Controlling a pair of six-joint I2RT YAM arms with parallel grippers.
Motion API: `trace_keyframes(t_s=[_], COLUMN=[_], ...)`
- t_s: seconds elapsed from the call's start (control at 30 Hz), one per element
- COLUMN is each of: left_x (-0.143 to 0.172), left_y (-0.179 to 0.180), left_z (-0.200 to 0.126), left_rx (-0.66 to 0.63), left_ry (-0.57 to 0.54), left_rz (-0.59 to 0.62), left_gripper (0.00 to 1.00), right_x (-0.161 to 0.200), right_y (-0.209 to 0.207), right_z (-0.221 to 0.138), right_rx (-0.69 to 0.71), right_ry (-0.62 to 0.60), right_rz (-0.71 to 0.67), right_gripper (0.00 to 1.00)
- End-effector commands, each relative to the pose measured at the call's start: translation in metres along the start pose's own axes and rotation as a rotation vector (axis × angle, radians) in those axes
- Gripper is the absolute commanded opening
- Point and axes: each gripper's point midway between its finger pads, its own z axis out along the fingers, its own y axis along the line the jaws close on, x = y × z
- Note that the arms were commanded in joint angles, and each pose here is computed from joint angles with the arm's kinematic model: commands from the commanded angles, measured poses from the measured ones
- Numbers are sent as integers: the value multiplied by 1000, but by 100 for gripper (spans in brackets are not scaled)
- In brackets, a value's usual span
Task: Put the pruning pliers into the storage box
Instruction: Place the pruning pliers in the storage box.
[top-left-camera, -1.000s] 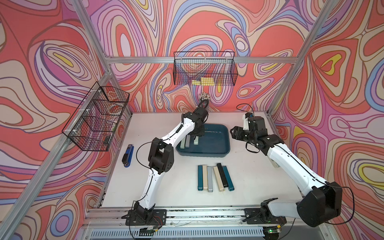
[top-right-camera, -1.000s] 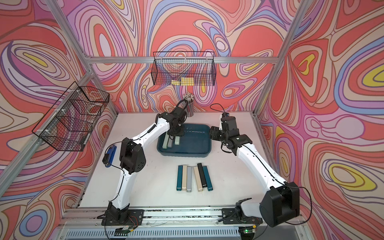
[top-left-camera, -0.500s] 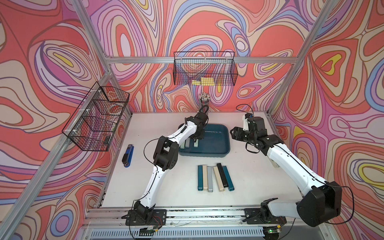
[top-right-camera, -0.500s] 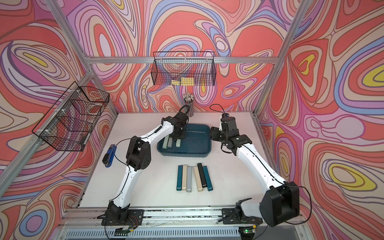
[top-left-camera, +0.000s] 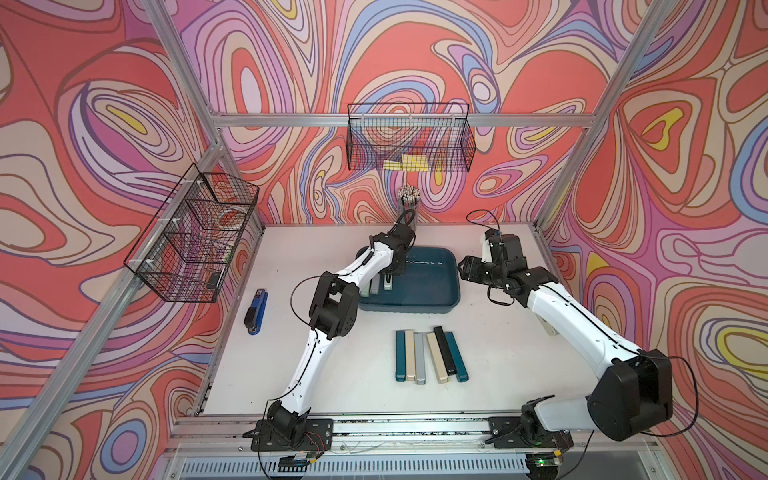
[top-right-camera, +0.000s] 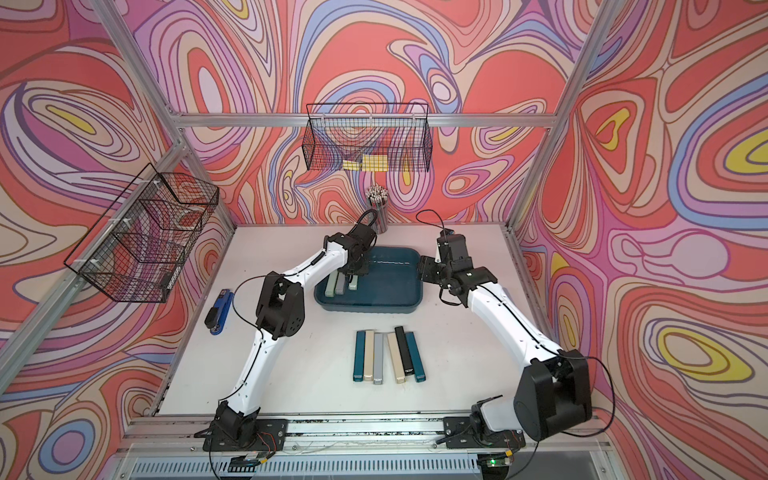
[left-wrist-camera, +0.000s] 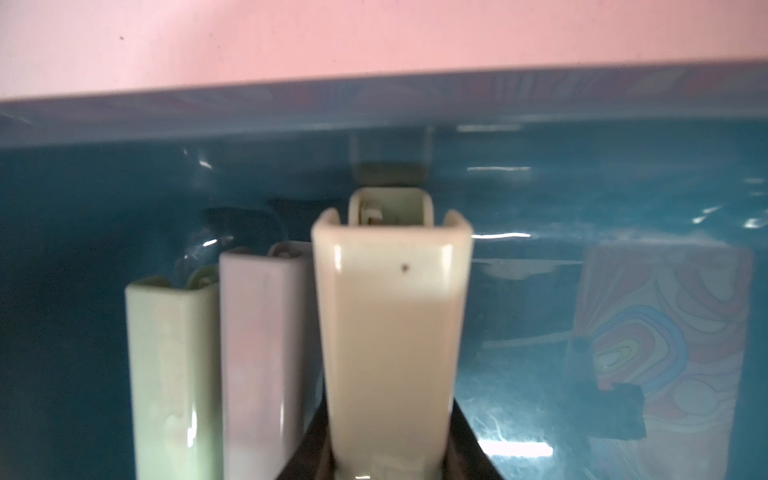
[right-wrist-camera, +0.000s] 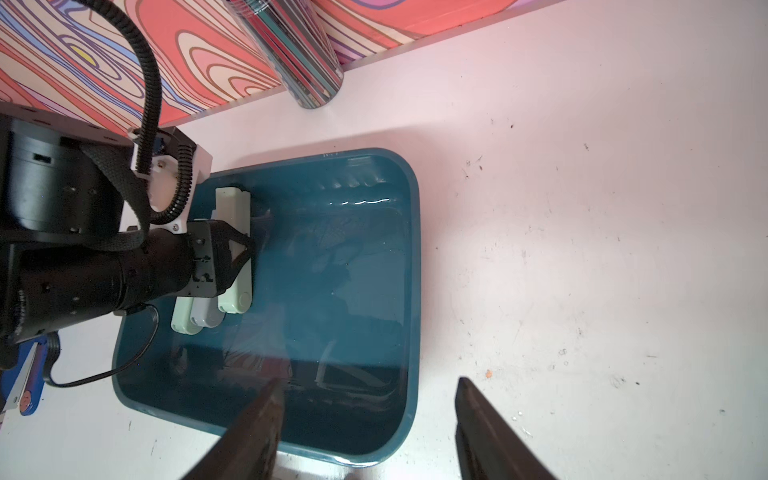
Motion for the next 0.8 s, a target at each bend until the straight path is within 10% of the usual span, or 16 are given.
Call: trace_keyframes(t_s=[0.0, 0.77], left_x=[-6, -10], left_y=[12, 12], left_z=[12, -33], left_rx=[-48, 36], left_ry=[-14, -43], left_rz=[-19, -119], left_gripper=[30, 44], right_x=[3, 0], right_y=[2, 2], right_z=[7, 3], right_rx=[-8, -2], right_ry=[7, 6], right_rz=[3, 16], right_gripper=[66, 71])
